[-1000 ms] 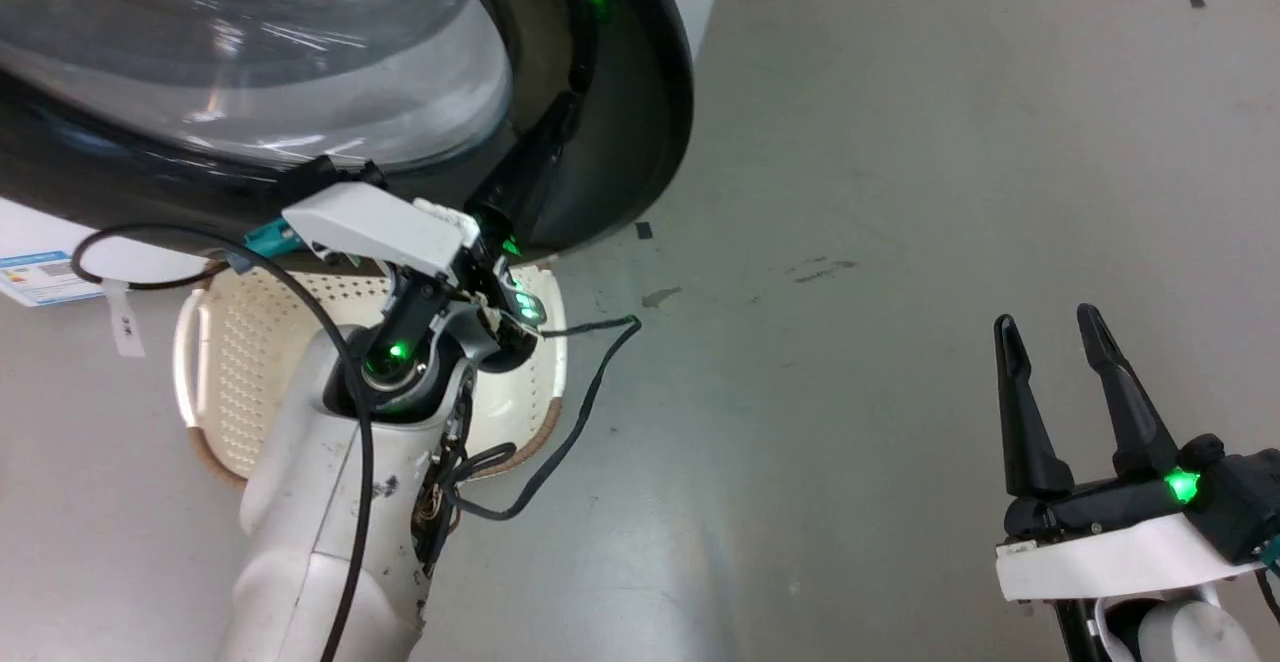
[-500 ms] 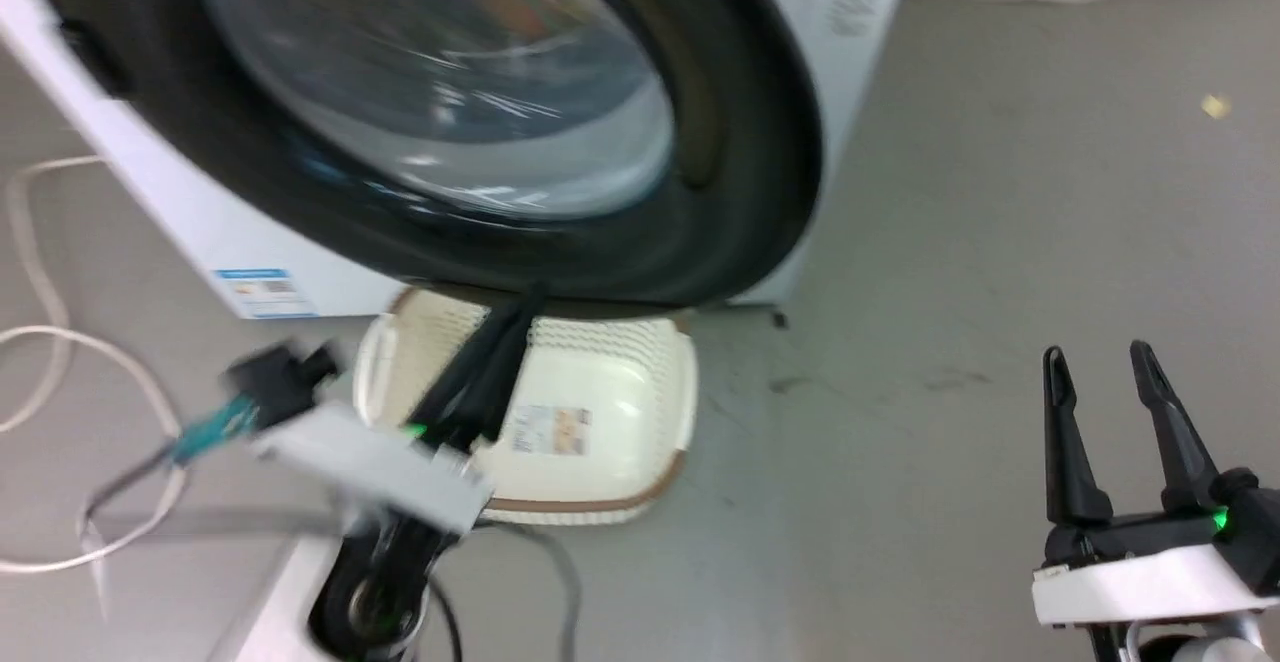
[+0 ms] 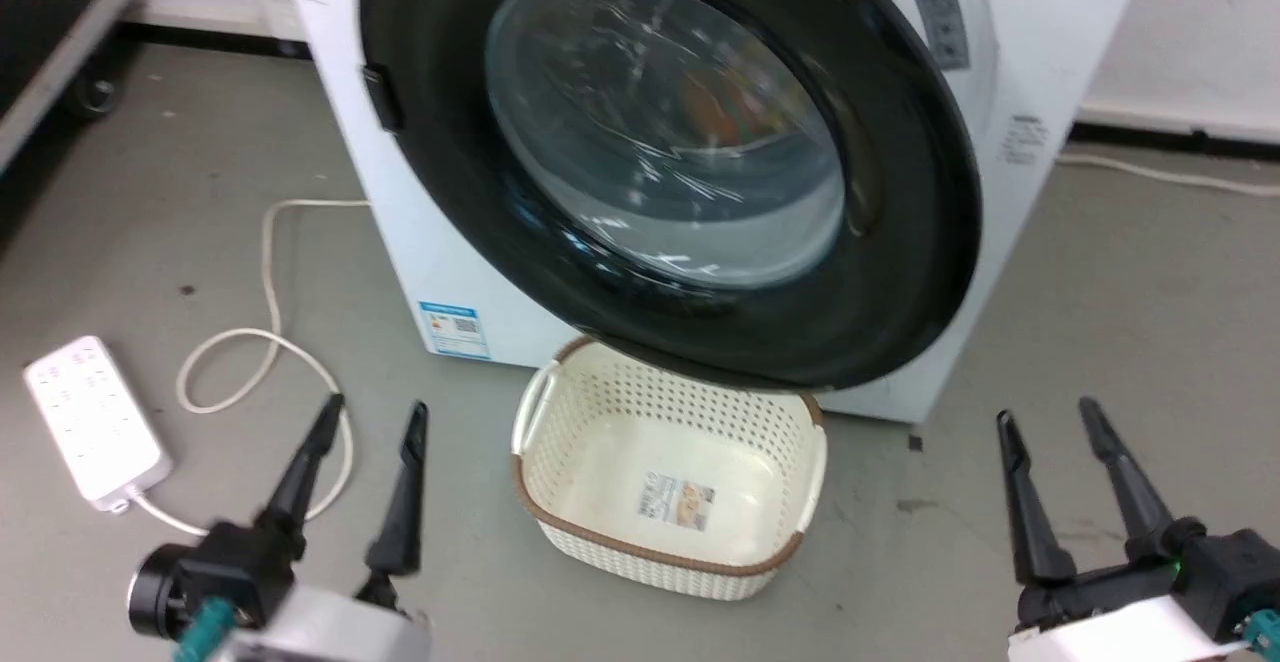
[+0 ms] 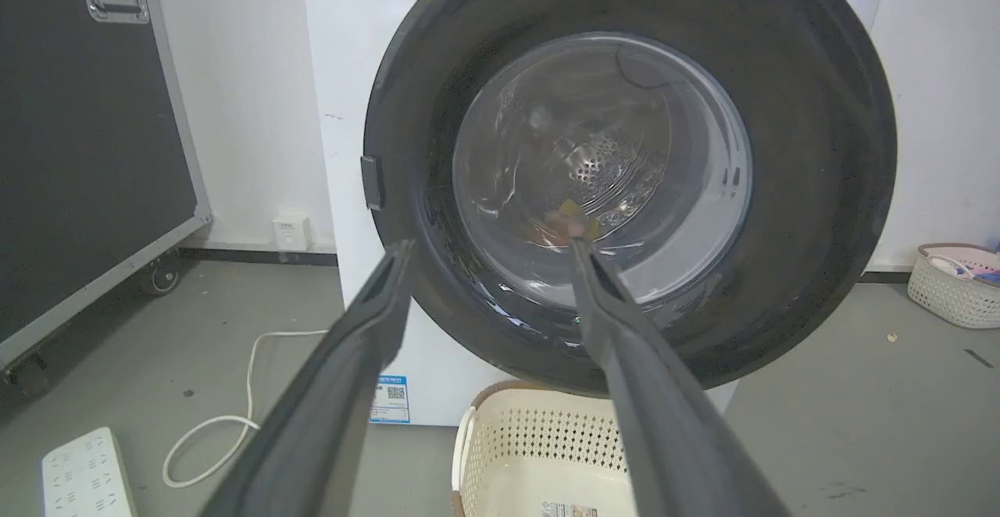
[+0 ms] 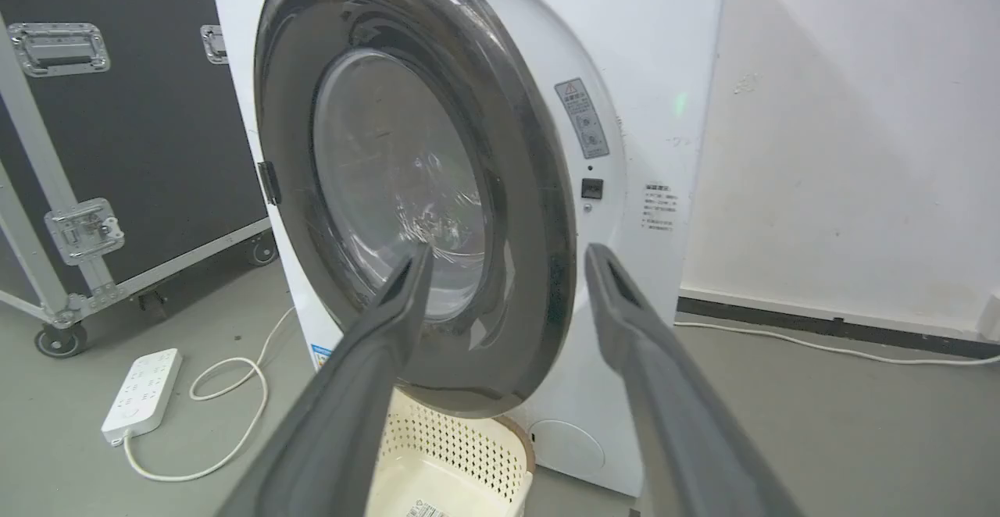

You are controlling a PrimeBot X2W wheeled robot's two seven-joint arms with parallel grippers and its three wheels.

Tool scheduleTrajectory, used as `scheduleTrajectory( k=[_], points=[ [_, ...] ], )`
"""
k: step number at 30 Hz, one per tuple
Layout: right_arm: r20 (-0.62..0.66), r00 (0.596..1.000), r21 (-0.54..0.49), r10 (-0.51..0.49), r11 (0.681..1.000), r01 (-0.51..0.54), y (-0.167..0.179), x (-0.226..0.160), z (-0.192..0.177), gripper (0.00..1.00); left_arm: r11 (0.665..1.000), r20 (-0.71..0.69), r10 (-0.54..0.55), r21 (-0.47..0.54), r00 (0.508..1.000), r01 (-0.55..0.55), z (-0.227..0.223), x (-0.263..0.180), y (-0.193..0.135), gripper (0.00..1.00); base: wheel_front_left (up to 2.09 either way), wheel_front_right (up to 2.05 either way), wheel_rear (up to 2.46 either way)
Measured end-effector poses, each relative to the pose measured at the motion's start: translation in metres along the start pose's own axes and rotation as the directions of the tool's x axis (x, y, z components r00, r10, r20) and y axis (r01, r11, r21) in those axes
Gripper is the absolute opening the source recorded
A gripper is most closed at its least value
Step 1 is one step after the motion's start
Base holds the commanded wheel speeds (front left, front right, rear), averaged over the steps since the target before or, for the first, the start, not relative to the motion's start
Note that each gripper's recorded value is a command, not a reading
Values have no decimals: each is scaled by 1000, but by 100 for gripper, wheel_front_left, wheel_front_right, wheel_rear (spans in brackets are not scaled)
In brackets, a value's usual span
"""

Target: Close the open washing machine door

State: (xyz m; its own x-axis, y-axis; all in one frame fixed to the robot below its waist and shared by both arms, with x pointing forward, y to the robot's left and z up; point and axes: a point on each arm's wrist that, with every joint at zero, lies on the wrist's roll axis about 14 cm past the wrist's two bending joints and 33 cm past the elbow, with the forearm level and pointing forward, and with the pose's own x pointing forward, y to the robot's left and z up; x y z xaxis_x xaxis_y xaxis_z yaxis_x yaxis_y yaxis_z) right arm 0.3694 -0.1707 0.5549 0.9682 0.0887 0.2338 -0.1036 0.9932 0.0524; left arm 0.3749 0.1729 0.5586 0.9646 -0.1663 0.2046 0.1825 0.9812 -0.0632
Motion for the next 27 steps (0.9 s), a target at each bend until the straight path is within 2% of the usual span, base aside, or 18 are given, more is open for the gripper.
scheduleTrajectory(
  k=[3,5,8,11,12,13,14,21,27],
  points=[
    [2,1000,8,30,1000,-30,10,1,1,100,998,33,34,54,999,-36,10,-15,1,100,0,0,0],
    [2,999,8,53,999,-53,18,2,0,100,996,54,71,42,996,-74,15,-21,4,100,0,0,0],
    [-24,997,18,74,997,-74,25,1,-8,100,994,40,72,85,997,-75,11,-29,3,100,0,0,0],
    [-64,993,26,95,995,-93,32,-2,-21,100,994,35,85,70,996,-88,8,-31,2,100,0,0,0],
    [-79,991,25,104,994,-102,35,-2,-26,49,994,31,83,63,996,-85,6,-31,1,100,0,0,0],
    [-92,989,25,113,994,-111,38,-3,-30,49,996,22,76,55,997,-77,3,-31,0,100,0,0,0],
    [-106,987,26,120,993,-118,40,-3,-35,2,996,5,71,48,997,-71,-3,-32,-1,100,0,0,0],
    [-152,968,2,200,979,-202,64,5,-53,0,994,-51,99,45,994,-96,-21,-31,11,100,0,0,0],
    [-174,945,-48,277,956,-289,87,45,-63,0,993,-40,106,53,994,-103,-23,-11,19,100,0,0,0]
  ],
)
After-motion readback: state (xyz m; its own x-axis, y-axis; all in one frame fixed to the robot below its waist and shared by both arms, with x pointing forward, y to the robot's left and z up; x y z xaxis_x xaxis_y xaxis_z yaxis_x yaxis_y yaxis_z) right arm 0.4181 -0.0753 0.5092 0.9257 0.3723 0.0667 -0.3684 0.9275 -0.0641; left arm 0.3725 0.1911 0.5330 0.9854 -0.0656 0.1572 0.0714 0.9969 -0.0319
